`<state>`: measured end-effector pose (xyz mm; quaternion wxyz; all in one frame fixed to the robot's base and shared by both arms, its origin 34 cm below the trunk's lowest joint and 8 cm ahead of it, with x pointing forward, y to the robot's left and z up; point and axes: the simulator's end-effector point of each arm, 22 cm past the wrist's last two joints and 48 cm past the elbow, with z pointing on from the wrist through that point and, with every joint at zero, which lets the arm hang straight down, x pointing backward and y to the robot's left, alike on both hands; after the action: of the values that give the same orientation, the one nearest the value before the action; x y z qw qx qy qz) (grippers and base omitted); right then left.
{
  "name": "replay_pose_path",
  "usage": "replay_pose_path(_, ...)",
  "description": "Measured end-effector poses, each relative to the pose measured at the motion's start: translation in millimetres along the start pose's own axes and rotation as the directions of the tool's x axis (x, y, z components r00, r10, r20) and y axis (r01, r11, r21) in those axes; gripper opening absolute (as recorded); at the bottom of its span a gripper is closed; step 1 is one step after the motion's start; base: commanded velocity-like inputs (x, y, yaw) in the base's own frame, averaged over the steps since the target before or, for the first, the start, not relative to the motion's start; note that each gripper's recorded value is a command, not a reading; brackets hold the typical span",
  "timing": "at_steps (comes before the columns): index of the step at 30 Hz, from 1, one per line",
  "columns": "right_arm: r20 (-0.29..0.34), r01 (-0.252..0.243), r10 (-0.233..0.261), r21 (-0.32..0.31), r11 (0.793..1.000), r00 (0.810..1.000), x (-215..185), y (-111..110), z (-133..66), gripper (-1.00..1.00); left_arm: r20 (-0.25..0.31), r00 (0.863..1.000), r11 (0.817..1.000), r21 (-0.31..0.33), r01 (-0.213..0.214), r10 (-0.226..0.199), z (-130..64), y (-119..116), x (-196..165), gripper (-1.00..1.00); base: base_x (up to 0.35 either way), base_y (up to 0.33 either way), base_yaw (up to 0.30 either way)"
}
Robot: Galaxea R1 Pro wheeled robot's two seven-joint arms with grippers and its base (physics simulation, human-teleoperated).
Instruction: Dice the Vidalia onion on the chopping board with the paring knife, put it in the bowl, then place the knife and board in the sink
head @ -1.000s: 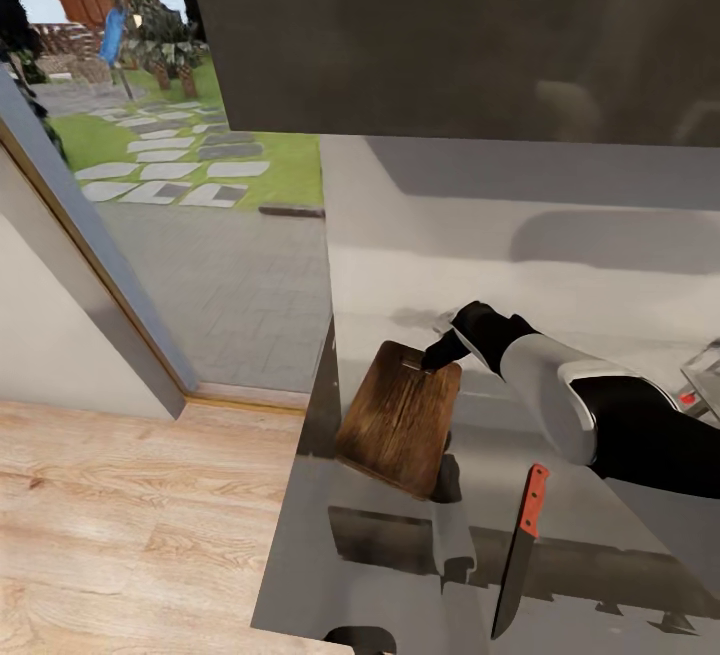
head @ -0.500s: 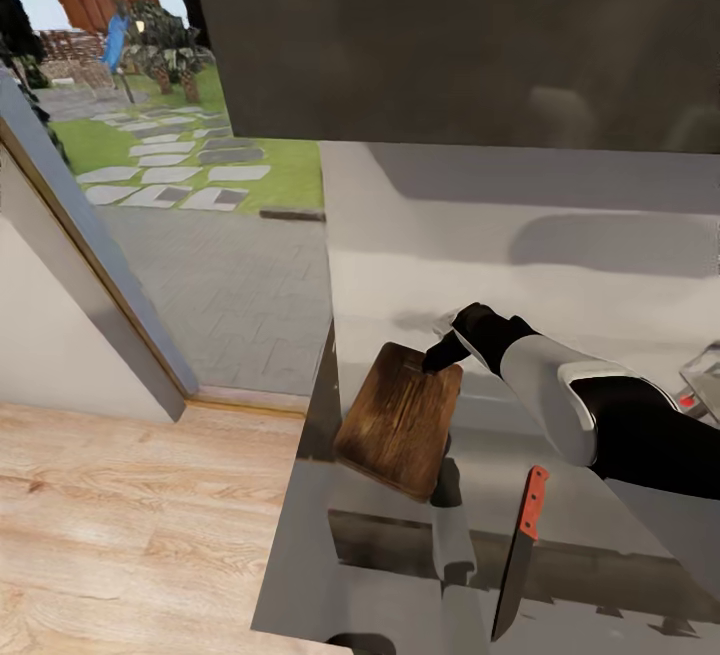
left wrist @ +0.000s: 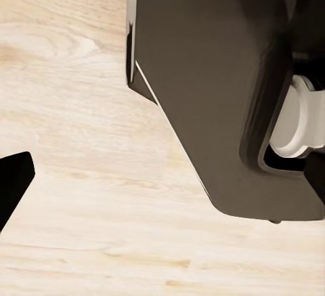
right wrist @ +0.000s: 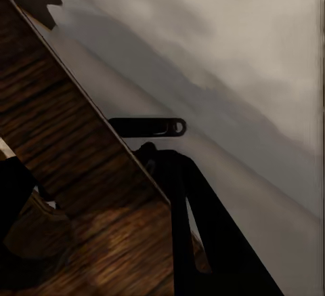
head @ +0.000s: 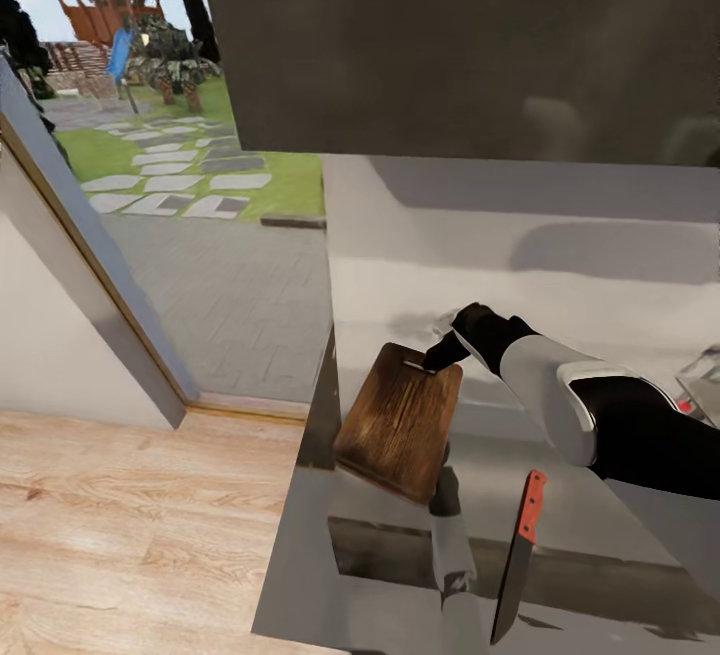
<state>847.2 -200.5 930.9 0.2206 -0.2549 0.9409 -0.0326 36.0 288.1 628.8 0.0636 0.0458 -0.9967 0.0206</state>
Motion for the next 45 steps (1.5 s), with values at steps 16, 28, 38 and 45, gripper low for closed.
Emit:
replay_pose_path(16,0.021,0.003,-0.004,0.014,1.0,1.0,-8.6,-4.3,-15.4,-1.0,0.024,1.0,1.0,0.002,-0.002,0.002,0.6,-0.9,-9.7,1.0,-0.195,0.0,0.0)
replay_pose_path(28,0.043,0.0,-0.001,0.025,1.0,0.999,-16.1,-9.4,-29.1,-1.0,0.044,0.999,1.0,0.004,-0.003,0.003,0.8,-1.5,-16.8,1.0,-0.263,0.0,0.0)
replay_pose_path(38,0.069,-0.006,0.003,0.036,0.999,0.998,-25.8,-14.2,-42.1,-1.0,0.06,0.998,1.0,0.005,-0.004,0.004,0.9,-2.0,-22.7,1.0,-0.015,0.0,0.0)
replay_pose_path(45,0.085,-0.021,0.017,0.055,0.998,0.996,-28.2,-28.1,-51.9,-1.0,0.071,0.997,1.0,0.006,-0.004,0.004,0.9,-2.4,-27.0,1.0,0.0,0.0,0.0)
